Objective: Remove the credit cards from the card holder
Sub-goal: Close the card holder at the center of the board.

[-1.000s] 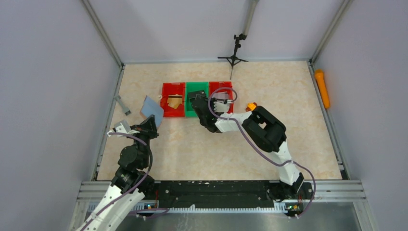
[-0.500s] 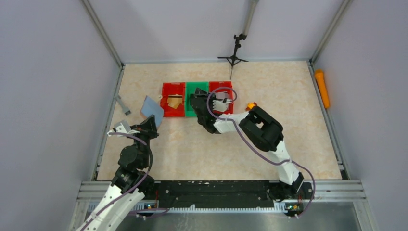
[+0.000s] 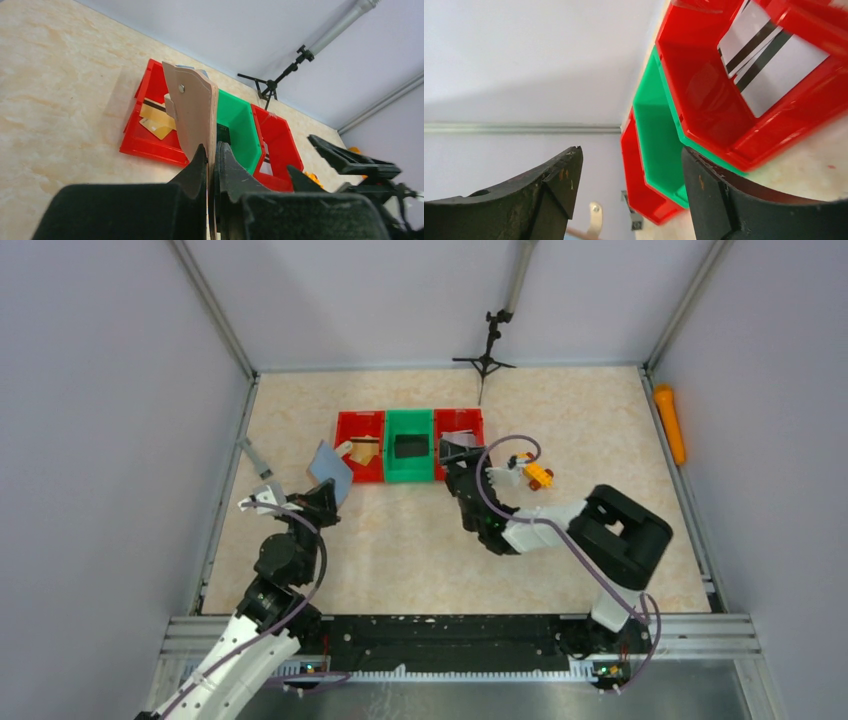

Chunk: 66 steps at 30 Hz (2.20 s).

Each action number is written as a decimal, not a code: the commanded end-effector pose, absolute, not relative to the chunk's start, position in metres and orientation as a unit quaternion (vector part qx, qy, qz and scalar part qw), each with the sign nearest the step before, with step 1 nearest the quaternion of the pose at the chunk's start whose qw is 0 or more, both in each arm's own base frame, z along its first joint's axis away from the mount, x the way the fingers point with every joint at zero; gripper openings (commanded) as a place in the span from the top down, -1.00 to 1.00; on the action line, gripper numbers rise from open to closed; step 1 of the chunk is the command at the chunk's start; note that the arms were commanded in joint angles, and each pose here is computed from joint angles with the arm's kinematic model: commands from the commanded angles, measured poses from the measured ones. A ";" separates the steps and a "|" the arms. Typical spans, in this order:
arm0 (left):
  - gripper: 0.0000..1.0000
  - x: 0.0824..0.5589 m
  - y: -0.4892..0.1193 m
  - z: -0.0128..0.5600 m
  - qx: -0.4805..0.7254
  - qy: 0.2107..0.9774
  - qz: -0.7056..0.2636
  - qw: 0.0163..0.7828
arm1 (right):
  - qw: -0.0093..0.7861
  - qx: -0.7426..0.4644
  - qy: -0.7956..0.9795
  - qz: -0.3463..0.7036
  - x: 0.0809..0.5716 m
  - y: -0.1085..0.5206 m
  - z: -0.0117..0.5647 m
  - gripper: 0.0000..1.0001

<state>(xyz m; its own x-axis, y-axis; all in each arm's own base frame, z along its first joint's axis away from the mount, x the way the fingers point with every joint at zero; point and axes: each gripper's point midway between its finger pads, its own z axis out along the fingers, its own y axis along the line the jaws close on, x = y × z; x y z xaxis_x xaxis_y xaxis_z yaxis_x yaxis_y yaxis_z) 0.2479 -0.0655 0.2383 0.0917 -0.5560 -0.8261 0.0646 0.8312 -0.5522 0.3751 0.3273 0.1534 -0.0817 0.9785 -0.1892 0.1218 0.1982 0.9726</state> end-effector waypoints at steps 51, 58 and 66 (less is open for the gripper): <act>0.93 0.138 -0.244 0.337 0.106 0.505 -0.740 0.432 | 0.492 -0.010 0.575 0.654 0.169 0.258 0.283 -0.85; 0.98 0.143 -0.254 0.328 0.107 0.525 -0.735 0.415 | 0.476 0.000 0.554 0.683 0.163 0.256 0.295 -0.06; 1.00 0.189 -0.269 0.272 0.065 0.661 -0.633 0.399 | 0.492 0.014 0.620 0.611 0.179 0.249 0.271 1.00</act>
